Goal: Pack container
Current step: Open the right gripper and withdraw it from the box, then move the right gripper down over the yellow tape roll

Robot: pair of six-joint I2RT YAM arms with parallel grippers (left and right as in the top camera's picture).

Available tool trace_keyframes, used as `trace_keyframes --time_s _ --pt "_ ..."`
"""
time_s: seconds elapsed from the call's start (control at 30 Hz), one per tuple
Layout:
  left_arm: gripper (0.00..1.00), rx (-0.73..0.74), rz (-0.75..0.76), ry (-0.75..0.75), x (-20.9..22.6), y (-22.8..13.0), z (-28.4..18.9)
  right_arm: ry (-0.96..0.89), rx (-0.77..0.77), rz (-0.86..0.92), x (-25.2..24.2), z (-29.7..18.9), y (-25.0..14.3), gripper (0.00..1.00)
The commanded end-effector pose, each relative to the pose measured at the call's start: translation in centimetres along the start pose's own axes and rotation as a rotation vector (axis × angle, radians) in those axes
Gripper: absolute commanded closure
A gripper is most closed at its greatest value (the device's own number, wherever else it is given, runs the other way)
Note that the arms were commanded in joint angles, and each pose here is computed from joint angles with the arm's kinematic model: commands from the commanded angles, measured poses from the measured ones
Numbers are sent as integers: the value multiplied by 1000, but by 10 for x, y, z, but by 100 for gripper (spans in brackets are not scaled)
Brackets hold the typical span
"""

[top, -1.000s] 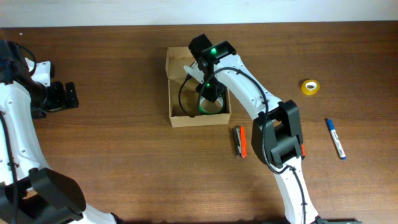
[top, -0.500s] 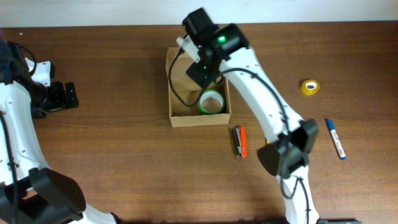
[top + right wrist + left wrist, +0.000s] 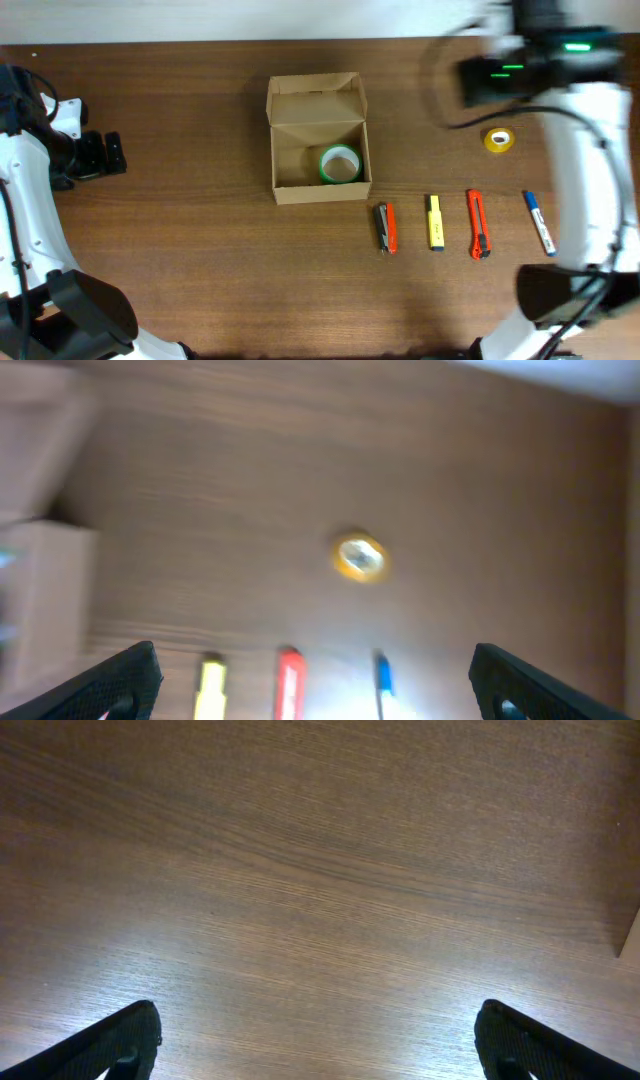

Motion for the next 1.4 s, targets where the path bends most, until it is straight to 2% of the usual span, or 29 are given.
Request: trace_keyframes --time_s 0.0,0.1,0.2,0.47,0.67,0.8,0.93,1.37 --pt "0 -11 18 -14 0 -1 -3 58 54 223 -42 17 -26 0" --pt "0 -11 18 -14 0 -1 -3 41 125 350 -70 41 -42 0" --pt "0 -11 18 -14 0 -1 -3 50 192 397 -82 71 -49 0" --pt "0 -11 18 -14 0 -1 -3 71 353 382 -78 155 -55 9" --pt "0 -11 18 -14 0 -1 -3 80 386 372 -74 199 -57 12" --pt "0 -11 18 -14 0 -1 -3 88 407 372 -72 221 -61 17" --pt "0 -11 18 -14 0 -1 -3 99 434 369 -69 242 -66 27" --pt "0 -11 18 -14 0 -1 -3 121 484 366 -62 277 -77 27"
Point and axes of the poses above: each gripper's point midway between its finger pads, its own z axis out along the fingers, its own x axis along the line the jaws close on, y = z × x, the point moved 10 cm from there along -z, back along the fingers, and after that the axes turned 13 degrees about -z, right-handed, at the moved point
